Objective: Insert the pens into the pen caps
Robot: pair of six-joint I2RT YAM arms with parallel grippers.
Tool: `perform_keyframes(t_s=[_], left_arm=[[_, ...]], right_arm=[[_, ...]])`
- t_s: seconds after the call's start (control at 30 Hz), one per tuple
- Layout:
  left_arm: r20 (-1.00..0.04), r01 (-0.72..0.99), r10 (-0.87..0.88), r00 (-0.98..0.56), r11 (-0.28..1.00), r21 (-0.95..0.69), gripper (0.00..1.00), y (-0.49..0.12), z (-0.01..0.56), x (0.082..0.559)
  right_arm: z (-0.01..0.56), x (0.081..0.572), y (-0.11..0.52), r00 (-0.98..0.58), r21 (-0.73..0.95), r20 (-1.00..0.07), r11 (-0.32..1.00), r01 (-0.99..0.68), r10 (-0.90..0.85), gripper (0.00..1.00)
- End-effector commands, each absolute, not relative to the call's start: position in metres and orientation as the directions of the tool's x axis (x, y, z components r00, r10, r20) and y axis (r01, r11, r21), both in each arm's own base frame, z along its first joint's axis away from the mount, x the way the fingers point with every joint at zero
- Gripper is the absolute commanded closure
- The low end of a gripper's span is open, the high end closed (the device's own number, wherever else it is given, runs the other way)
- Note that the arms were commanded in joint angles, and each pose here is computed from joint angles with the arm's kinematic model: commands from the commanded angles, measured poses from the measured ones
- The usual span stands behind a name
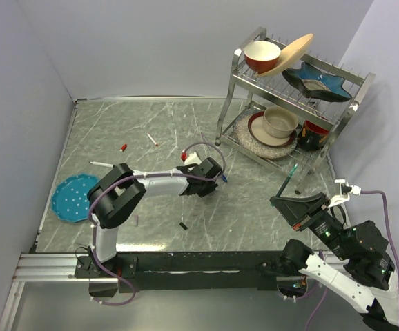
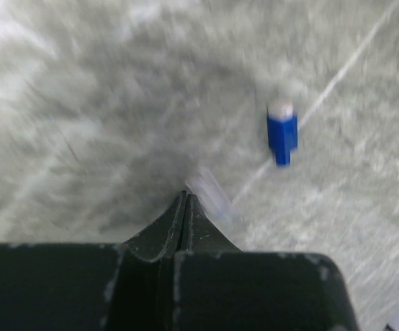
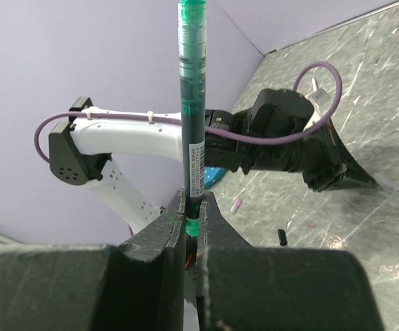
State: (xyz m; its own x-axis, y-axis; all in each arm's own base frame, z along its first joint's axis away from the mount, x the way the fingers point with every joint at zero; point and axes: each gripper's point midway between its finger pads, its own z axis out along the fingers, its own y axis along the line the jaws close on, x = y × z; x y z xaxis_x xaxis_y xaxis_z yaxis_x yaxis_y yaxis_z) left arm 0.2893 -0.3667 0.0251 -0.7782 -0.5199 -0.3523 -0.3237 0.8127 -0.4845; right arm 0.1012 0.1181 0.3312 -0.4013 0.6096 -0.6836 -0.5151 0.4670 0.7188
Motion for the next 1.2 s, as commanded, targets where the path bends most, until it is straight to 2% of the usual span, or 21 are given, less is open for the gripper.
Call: perform_keyframes(t_s=[0.0, 0.1, 0.23, 0.33, 0.6, 0.67, 0.73, 0.9, 1.17], left_arm=[[-0.435, -0.332, -0.525, -0.731, 0.832, -0.445, 0.99, -0.353, 0.037, 0.314], [-0.466, -0.340, -0.518, -0.717, 0.844, -0.415, 0.94, -0.344, 0.046, 0.315], [-0.453, -0.340, -0.536, -0.713, 0.828, -0.445, 0.67, -0.343, 0.055, 0.310], [-0.428, -0.353, -0.543, -0.723, 0.822, -0.447, 0.56, -0.349, 0.057, 0.307], [-0.376, -0.390, -0.547, -0.747, 0.820, -0.418, 0.56, -0.374, 0.062, 0.304], [-0.353, -0.418, -0.563, -0.747, 0.811, -0.408, 0.58, -0.381, 0.062, 0.305], [-0.338, -0.458, -0.555, -0.760, 0.827, -0.326, 0.61, -0.372, 0.049, 0.298], [-0.273, -0.491, -0.580, -0.767, 0.806, -0.331, 0.63, -0.384, 0.051, 0.290], [-0.281, -0.542, -0.614, -0.737, 0.786, -0.297, 0.64, -0.381, 0.048, 0.292]], right_arm=[[0.339, 0.101, 0.115, -0.384, 0.719, -0.678, 0.456, -0.525, 0.627, 1.00], [0.338, 0.101, 0.112, -0.379, 0.717, -0.680, 0.463, -0.521, 0.627, 1.00], [0.338, 0.100, 0.109, -0.371, 0.715, -0.682, 0.468, -0.520, 0.630, 1.00], [0.336, 0.100, 0.108, -0.369, 0.715, -0.682, 0.470, -0.517, 0.632, 1.00], [0.338, 0.097, 0.091, -0.329, 0.711, -0.683, 0.490, -0.505, 0.652, 1.00], [0.338, 0.097, 0.087, -0.322, 0.710, -0.684, 0.497, -0.500, 0.654, 1.00], [0.339, 0.095, 0.085, -0.317, 0.710, -0.682, 0.492, -0.504, 0.659, 1.00], [0.337, 0.094, 0.077, -0.303, 0.712, -0.678, 0.496, -0.498, 0.670, 1.00], [0.342, 0.090, 0.066, -0.279, 0.711, -0.674, 0.499, -0.495, 0.684, 1.00]])
